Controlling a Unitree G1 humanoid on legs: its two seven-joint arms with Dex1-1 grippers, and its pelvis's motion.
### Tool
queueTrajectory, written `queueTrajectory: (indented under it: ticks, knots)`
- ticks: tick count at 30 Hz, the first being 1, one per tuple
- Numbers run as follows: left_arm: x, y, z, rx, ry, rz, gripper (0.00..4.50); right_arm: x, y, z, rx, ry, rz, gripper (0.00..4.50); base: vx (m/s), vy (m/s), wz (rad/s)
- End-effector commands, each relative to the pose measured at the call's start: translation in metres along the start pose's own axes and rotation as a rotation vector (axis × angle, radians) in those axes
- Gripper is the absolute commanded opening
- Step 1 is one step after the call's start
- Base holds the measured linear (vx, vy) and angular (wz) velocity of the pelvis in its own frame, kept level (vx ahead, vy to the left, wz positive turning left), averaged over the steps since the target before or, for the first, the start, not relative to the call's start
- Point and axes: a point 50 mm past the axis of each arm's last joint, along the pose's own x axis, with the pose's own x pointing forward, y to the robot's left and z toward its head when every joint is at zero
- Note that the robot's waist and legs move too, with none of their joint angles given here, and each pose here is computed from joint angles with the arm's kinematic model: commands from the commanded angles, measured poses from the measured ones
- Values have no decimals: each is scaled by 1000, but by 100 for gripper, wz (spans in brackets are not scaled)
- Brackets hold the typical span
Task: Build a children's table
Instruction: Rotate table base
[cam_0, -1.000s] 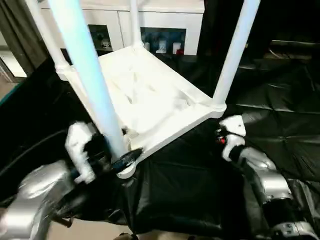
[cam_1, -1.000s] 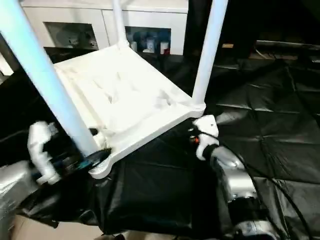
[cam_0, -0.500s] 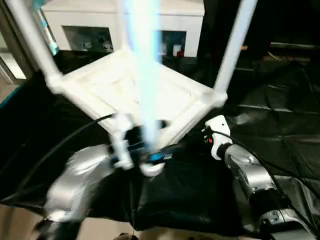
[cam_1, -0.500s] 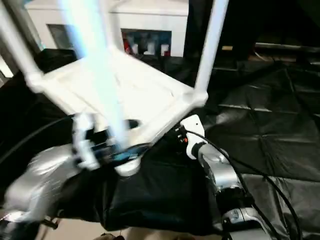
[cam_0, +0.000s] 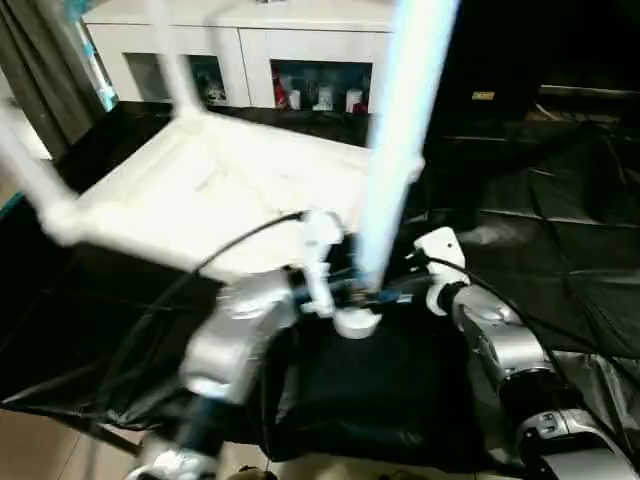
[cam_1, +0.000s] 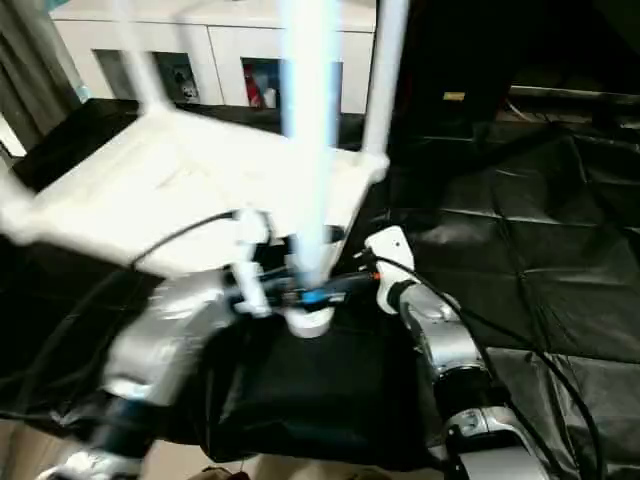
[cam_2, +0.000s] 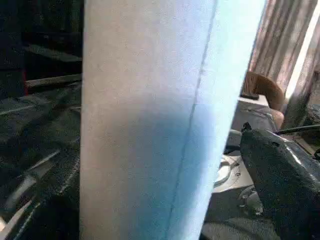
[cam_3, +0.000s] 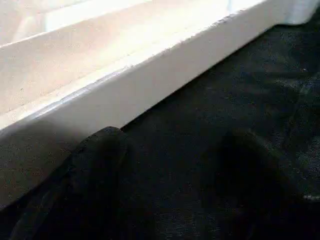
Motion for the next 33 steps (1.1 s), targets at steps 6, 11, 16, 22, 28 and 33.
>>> queueTrajectory:
  ticks: [6,11,16,22,28,33]
  knots:
    - [26,-8,-4,37,5,-48,447,7,11,9,-15,-47,59,370,0,0,0]
    - [27,-4,-8,66,31,-10,447,5,7,9,-19,-49,43,370,0,0,0]
    - [20,3,-13,85,64,10,447,0,-2,8,-21,-54,21,370,0,0,0]
    - [-20,22,-19,95,201,-68,447,-21,-22,9,-73,-55,103,370,0,0,0]
    - [-53,39,-25,145,423,-174,411,-47,-30,6,-182,-10,246,370,0,0,0]
    - [-63,56,-27,231,546,-167,374,-61,-36,8,-221,12,322,370,0,0,0]
